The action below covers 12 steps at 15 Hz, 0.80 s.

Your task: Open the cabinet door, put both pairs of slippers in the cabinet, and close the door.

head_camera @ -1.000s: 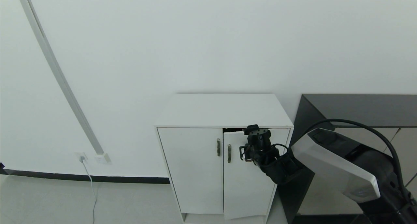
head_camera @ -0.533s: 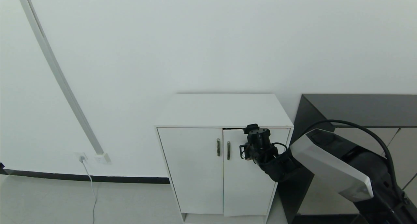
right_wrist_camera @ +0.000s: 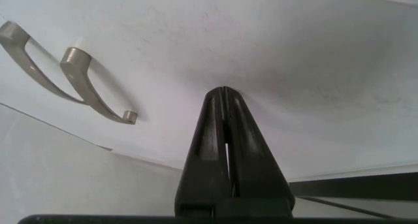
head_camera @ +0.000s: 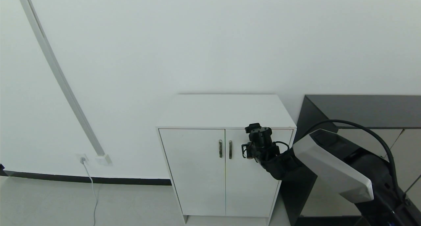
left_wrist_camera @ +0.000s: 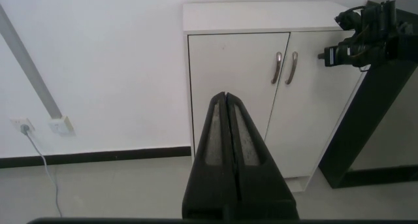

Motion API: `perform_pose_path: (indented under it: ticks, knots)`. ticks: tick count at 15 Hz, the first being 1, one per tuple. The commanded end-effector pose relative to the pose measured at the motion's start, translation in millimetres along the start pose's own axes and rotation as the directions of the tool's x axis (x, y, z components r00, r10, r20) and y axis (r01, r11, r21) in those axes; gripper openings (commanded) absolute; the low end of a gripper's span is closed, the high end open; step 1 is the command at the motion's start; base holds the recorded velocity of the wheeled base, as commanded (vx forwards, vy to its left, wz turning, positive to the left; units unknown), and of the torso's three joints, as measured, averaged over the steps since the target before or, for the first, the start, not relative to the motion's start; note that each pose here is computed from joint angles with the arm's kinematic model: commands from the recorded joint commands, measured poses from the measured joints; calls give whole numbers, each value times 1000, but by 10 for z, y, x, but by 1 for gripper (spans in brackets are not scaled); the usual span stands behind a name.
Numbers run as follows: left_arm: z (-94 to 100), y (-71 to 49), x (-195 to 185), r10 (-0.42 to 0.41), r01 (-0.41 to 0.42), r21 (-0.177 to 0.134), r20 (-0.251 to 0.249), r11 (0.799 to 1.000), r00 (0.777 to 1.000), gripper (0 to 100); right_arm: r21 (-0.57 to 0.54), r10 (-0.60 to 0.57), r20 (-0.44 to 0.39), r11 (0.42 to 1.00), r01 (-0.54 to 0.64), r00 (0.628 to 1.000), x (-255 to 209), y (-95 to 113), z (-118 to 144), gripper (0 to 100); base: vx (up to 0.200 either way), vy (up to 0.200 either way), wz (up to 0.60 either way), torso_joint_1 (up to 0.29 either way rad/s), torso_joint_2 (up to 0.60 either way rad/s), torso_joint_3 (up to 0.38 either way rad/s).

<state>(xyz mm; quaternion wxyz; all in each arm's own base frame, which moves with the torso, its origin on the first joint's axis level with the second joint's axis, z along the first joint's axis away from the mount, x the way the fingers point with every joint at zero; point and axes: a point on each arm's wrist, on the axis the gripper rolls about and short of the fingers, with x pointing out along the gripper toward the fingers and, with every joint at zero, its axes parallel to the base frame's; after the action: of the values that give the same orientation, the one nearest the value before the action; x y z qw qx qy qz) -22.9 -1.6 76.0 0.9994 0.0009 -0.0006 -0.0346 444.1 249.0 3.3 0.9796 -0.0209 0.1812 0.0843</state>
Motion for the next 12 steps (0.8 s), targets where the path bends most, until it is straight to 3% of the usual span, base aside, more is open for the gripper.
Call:
perform_pose_path:
  ticks: [1,12]
  knots:
    - [3,0,0,0,0,0,0,1000,1000,0,4,-3,8,1000,3,1000,14,-13,23,0,0,0,0,0,0,0]
    - [-1,0,1,0,0,-2,-1,1000,1000,0,4,-31,-2,1000,31,1000,-154,-45,26,0,0,0,0,0,0,0]
